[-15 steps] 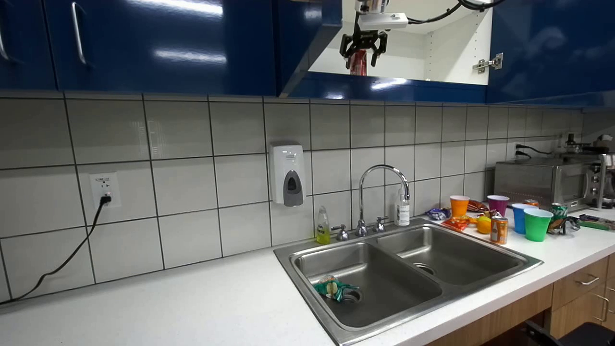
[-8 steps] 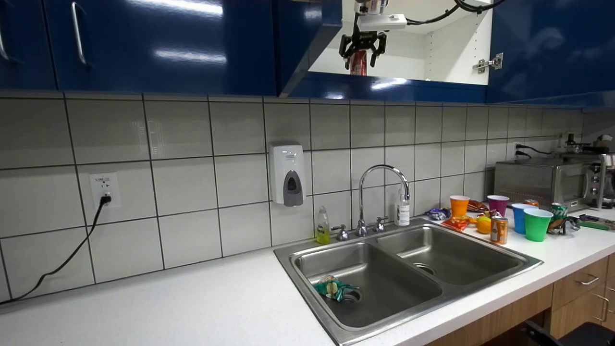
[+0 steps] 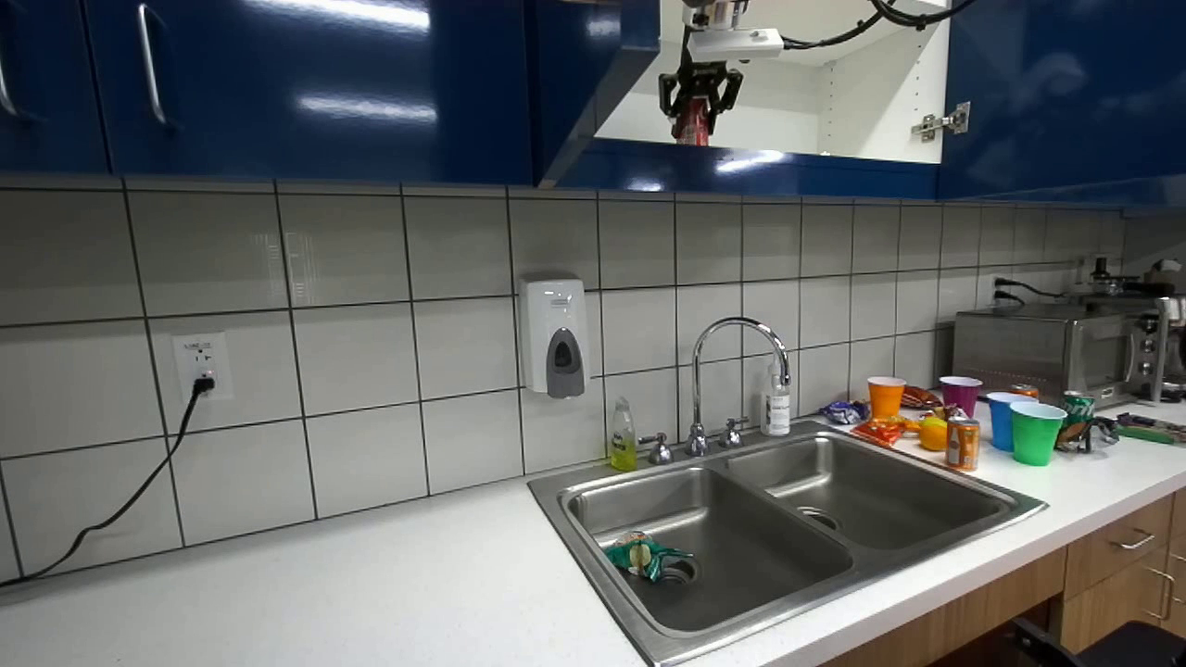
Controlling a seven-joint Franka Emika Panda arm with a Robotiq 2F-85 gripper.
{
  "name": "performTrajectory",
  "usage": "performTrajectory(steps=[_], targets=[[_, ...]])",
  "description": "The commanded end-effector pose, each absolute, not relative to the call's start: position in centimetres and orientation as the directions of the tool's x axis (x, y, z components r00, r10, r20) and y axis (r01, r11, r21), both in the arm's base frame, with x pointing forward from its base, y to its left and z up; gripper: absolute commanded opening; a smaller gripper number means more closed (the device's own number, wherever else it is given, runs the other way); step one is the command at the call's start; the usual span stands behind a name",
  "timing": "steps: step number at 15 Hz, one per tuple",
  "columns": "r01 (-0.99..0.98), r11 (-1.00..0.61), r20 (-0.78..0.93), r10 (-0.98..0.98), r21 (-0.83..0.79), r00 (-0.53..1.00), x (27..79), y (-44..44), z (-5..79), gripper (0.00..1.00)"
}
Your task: Remove the red can from the upper cabinet and put it in the sink on the left.
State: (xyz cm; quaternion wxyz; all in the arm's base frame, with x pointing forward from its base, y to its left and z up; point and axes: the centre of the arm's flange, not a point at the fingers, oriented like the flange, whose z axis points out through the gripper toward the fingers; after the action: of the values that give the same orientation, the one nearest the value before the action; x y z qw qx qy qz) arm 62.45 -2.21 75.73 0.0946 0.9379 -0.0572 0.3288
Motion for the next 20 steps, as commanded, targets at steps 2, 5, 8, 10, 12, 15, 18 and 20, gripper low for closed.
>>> performTrajectory(steps=[2,5,8,10,12,15,18,20], targets=[[-0.186,-0.971,0.627,-0.052,0.150,0.777,63.4,-2.1,76.3,0.39],[-0.182,-0.972,0.622,-0.048,0.152,0.781,63.3,-2.0,76.1,0.39],[-0.181,-0.971,0.624,-0.046,0.154,0.780,62.7,-1.8,76.4,0.39],[-0.179,-0.972,0.627,-0.046,0.151,0.777,62.4,-1.8,76.6,0.39],[-0.183,-0.971,0.631,-0.047,0.152,0.774,62.0,-1.7,76.7,0.39],[-0.183,-0.971,0.633,-0.046,0.153,0.773,61.6,-1.5,76.8,0.39],[-0.184,-0.971,0.638,-0.045,0.153,0.769,61.2,-1.4,77.2,0.39],[-0.184,-0.971,0.641,-0.045,0.151,0.766,61.0,-1.4,77.4,0.39]])
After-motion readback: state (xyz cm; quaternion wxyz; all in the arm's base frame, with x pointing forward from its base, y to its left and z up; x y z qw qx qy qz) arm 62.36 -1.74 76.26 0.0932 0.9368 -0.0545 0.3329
